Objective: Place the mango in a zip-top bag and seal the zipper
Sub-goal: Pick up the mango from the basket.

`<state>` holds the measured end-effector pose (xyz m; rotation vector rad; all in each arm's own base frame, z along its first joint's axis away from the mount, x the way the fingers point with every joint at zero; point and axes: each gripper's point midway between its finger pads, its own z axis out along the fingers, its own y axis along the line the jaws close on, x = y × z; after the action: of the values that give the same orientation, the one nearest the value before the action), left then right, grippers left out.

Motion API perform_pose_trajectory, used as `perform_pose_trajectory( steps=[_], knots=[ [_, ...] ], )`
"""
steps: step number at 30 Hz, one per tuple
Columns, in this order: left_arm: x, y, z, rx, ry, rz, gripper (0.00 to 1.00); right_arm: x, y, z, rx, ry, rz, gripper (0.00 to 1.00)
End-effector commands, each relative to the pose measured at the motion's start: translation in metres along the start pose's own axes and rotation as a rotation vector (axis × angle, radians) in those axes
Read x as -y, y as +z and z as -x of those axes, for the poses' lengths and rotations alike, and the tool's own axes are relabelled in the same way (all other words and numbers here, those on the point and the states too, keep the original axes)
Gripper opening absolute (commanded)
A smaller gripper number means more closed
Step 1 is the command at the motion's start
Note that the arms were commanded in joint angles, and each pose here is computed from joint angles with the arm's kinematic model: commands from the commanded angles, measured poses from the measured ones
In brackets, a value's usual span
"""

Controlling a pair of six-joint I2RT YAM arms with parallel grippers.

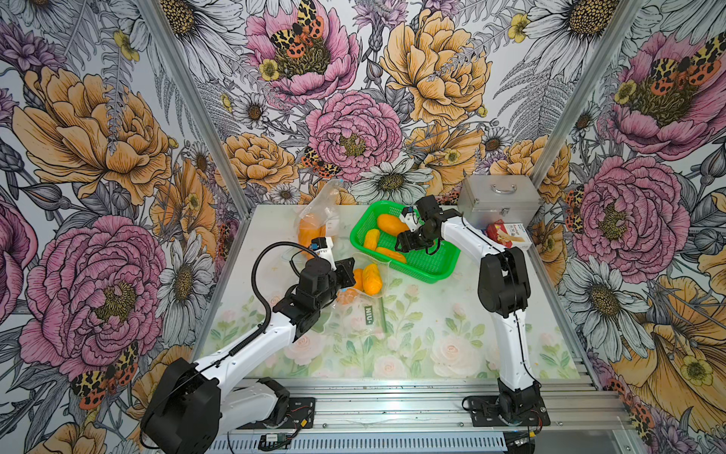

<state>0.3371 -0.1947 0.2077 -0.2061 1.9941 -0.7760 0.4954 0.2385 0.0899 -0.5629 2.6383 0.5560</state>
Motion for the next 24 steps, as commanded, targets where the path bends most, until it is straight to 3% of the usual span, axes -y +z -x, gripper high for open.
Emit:
perform_pose_trajectory(
  steps=[1, 11, 24],
  knots=[
    [0.006, -0.005, 0.01, 0.034, -0.009, -0.032, 0.0, -0.008, 0.0, 0.016, 0.036, -0.072, -0.018, 0.78],
    [0.007, -0.006, 0.011, 0.033, -0.008, -0.04, 0.0, -0.016, 0.023, 0.011, 0.002, -0.124, 0.009, 0.82],
    [0.007, -0.005, 0.01, 0.029, -0.017, -0.04, 0.0, 0.006, 0.05, -0.011, -0.108, -0.149, -0.113, 0.86]
  ],
)
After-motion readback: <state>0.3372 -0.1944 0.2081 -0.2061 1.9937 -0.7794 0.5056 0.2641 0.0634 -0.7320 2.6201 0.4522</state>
